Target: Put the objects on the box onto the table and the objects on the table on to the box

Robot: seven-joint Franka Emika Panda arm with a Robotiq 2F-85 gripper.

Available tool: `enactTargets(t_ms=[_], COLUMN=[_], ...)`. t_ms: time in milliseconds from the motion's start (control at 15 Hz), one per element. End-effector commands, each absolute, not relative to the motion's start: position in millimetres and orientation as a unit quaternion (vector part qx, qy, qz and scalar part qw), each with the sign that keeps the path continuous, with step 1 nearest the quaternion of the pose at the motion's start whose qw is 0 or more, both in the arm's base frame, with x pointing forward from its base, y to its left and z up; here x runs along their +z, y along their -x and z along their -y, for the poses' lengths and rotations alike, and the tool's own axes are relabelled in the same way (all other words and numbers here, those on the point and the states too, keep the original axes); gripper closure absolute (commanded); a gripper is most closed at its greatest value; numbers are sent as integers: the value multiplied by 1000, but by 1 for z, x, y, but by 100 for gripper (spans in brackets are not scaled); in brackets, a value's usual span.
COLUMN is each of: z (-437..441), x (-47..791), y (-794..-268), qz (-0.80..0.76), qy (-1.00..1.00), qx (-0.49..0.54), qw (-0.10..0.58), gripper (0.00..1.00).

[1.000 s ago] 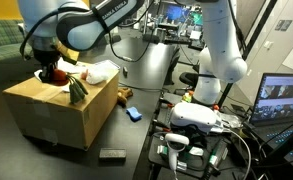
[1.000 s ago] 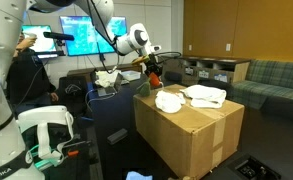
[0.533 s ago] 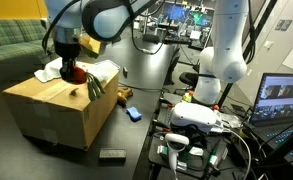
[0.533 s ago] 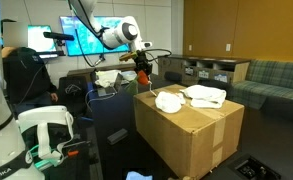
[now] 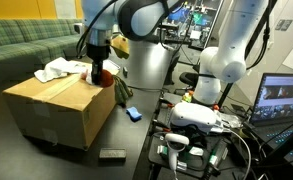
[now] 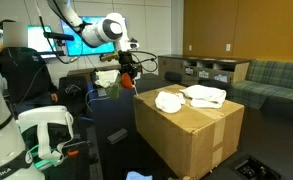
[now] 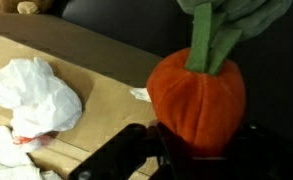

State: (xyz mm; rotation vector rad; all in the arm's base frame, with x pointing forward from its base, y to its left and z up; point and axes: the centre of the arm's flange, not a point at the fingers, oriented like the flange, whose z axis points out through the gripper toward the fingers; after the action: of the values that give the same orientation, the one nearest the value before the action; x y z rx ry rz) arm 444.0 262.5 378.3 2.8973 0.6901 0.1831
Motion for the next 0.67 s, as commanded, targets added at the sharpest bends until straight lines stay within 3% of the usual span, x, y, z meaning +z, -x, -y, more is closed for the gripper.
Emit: enactTargets(t_ms=[0, 333, 600], z=[-243, -246, -262], x=[396, 375, 308], y=[-395, -374, -375], qz=[-236, -242, -236], qy=[-968, -969, -968], qx=[62, 33, 20], qw=[52, 43, 80], gripper=[95, 95, 95])
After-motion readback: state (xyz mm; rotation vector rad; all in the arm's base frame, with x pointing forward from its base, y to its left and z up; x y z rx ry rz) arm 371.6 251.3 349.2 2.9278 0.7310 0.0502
